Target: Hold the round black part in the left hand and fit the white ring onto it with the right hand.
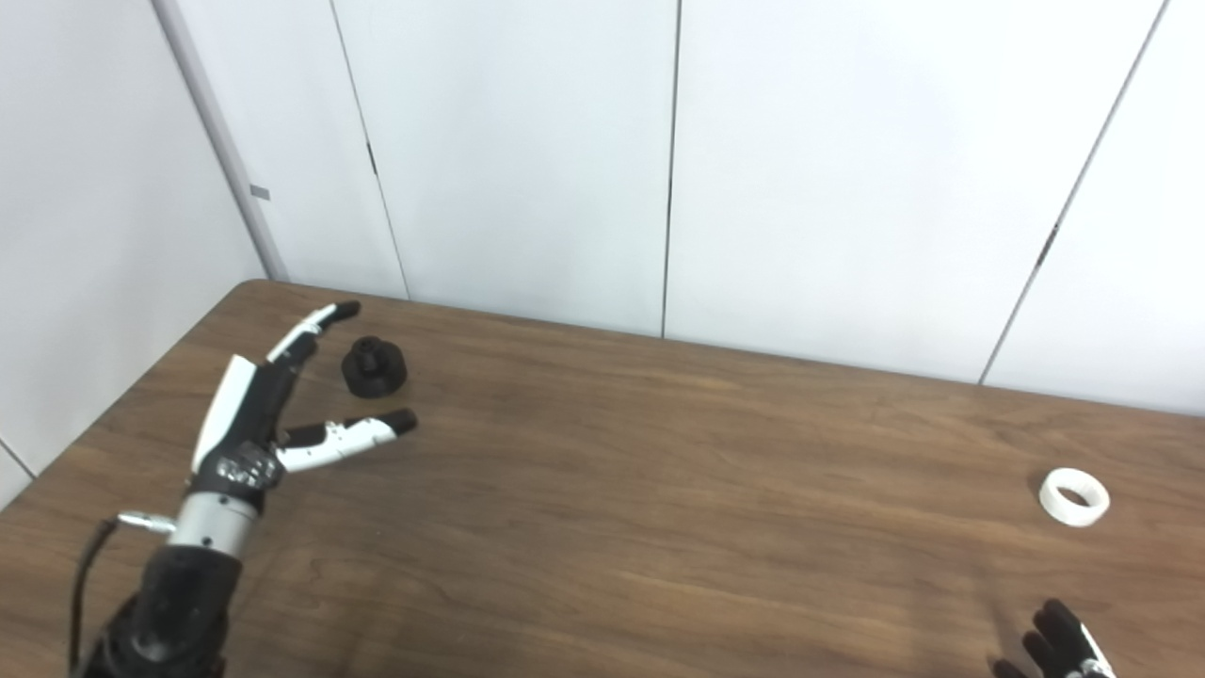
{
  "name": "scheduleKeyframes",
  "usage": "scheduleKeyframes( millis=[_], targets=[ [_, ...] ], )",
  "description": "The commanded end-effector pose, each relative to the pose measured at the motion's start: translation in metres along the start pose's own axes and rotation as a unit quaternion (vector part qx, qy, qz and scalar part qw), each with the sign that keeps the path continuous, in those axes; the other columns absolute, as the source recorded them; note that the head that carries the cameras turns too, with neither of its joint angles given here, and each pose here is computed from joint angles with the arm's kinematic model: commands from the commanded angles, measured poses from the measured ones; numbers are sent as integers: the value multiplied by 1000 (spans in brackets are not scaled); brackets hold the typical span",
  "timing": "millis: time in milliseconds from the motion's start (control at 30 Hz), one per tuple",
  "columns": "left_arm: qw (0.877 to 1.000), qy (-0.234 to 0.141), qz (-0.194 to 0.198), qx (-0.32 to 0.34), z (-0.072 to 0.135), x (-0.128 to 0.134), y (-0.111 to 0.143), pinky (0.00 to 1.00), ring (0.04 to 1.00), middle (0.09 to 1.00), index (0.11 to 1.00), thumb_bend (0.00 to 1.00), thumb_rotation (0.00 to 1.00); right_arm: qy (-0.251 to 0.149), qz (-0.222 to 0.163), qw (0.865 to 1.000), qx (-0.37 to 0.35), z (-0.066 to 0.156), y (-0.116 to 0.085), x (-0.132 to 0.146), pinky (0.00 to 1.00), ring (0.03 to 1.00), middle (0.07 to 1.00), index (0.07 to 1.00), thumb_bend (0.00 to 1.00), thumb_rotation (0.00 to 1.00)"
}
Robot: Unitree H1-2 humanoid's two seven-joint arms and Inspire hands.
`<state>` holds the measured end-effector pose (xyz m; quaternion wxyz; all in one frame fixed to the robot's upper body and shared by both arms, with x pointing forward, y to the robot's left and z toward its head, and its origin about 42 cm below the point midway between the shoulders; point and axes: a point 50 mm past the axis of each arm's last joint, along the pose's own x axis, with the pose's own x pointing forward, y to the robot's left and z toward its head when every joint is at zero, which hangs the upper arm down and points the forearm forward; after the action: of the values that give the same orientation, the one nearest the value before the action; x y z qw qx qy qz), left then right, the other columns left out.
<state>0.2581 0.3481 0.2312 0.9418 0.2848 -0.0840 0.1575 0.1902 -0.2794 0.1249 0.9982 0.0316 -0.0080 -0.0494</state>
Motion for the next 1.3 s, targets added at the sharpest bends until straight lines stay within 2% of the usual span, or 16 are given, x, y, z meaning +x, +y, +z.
scheduleKeyframes(
  millis=[0,133,400,633,767,933,1267],
  targets=[
    [999,-11,21,30,4,16,16,999,999,966,872,978,293,-1,18,1000,11,-3,9,3,985,973,965,942,639,898],
    [996,14,27,85,-8,34,26,989,996,965,875,970,320,-6,26,1000,13,-3,7,4,1000,980,974,949,626,917],
    [990,40,29,135,-40,68,32,1000,1000,963,864,999,319,-13,31,999,16,-3,6,5,988,969,963,933,631,903],
    [977,82,11,197,-67,95,31,1000,1000,971,873,1000,362,-11,30,999,11,-2,6,5,954,946,945,913,648,899],
    [971,105,5,212,-78,109,29,1000,1000,977,877,1000,370,-12,31,999,10,-2,6,6,968,953,949,918,643,902],
    [965,125,-9,228,-84,126,26,1000,1000,988,884,1000,383,-11,32,999,11,-2,7,6,989,964,958,926,649,898],
    [966,141,-10,218,-88,151,17,1000,1000,991,873,1000,377,-11,29,999,14,-3,8,5,985,963,957,932,624,899]
  ],
)
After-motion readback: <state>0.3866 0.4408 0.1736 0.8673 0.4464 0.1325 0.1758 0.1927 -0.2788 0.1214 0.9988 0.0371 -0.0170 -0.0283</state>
